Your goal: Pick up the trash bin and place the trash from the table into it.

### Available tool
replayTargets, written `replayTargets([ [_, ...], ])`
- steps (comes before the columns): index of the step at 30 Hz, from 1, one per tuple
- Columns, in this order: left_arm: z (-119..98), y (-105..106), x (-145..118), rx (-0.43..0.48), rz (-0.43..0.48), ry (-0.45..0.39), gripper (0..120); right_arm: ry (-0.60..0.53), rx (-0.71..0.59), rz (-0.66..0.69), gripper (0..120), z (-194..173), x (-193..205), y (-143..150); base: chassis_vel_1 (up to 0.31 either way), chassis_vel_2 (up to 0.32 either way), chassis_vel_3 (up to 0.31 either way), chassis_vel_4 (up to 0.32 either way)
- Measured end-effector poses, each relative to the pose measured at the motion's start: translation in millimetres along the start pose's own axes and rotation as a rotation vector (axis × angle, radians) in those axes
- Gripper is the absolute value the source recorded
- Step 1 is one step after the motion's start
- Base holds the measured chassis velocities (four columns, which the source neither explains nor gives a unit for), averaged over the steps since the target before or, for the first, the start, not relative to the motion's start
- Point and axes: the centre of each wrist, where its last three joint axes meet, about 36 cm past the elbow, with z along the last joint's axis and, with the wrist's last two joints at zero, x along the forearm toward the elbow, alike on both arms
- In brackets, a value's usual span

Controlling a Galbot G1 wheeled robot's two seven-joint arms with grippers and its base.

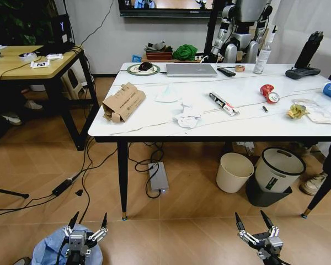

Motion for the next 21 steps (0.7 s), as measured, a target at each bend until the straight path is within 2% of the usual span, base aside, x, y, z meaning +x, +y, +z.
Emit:
replayTargets([
  [21, -0.2, -0.6, 8.0, 0.013, -0.020, 0.016, 100, 0.013, -0.016, -0.036, 100, 7.9, -9.7, 5.2, 0.000, 0.000, 0.000, 0.000],
])
